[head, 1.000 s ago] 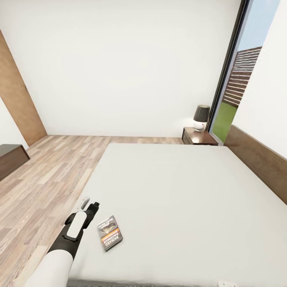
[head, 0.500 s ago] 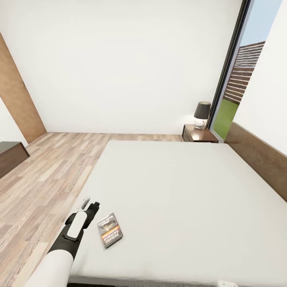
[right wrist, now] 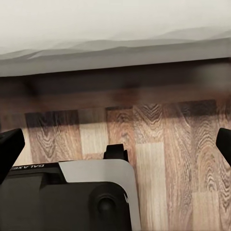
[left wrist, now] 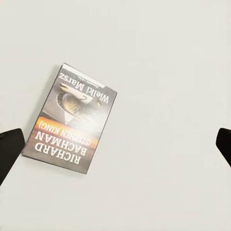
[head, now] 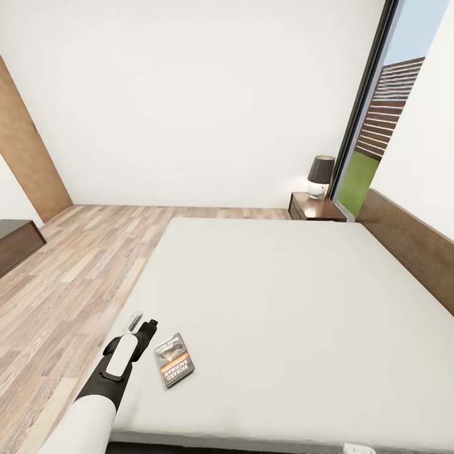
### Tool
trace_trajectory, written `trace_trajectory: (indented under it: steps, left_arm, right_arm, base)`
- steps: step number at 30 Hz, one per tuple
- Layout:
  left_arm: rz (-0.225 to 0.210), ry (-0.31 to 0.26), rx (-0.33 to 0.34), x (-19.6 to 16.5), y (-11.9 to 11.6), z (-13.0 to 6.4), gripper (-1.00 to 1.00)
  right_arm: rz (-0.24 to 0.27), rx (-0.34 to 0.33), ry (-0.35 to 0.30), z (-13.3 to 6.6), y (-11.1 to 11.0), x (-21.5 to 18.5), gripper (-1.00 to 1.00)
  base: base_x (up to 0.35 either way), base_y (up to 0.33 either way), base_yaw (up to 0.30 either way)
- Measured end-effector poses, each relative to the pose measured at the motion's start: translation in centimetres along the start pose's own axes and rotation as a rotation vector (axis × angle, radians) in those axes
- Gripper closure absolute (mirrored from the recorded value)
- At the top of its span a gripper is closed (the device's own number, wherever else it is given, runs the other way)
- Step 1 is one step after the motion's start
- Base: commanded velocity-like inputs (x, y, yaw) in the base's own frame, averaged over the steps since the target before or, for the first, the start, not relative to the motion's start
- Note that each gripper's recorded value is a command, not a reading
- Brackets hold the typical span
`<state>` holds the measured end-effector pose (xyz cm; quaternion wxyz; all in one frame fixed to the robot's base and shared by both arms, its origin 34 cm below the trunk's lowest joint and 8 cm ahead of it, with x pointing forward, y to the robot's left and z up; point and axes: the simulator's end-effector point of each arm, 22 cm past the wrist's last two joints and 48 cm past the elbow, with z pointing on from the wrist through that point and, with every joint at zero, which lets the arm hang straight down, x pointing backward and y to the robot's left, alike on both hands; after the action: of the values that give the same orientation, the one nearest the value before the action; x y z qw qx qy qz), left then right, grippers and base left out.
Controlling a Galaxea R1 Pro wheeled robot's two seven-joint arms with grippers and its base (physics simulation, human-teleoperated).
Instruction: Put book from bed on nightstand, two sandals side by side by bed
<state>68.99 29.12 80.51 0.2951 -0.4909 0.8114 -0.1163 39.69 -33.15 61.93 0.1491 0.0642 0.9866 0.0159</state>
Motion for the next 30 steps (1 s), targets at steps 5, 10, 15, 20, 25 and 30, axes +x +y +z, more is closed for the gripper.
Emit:
trace_trajectory:
  steps: [5,10,15,20,25,30]
  left_arm:
    - [0.001,0.004,-0.007,0.2,0.3,0.3,-1.00]
    - [0.002,0.008,-0.014,0.4,0.6,0.5,-1.00]
    - [0.002,0.012,-0.020,0.6,1.0,0.8,-1.00]
    - [0.003,0.015,-0.027,0.9,1.3,1.1,-1.00]
    - [0.004,0.019,-0.034,1.1,1.6,1.3,-1.00]
    - [0.005,0.023,-0.041,1.3,1.9,1.6,-1.00]
  right_arm:
    - [0.000,0.001,0.008,0.1,0.0,0.3,-1.00]
    - [0.000,0.002,0.016,0.2,-0.1,0.7,-1.00]
    - [0.001,0.003,0.023,0.4,-0.2,1.0,-1.00]
    - [0.000,0.004,0.031,0.5,-0.2,1.4,-1.00]
    - [0.000,0.005,0.039,0.6,-0.2,1.7,-1.00]
    - [0.000,0.006,0.046,0.7,-0.3,2.0,-1.00]
  base:
    - [0.000,0.000,0.000]
    - [0.000,0.000,0.000]
    - [0.000,0.000,0.000]
    - [0.000,0.000,0.000]
    - [0.000,0.000,0.000]
    - [0.000,0.000,0.000]
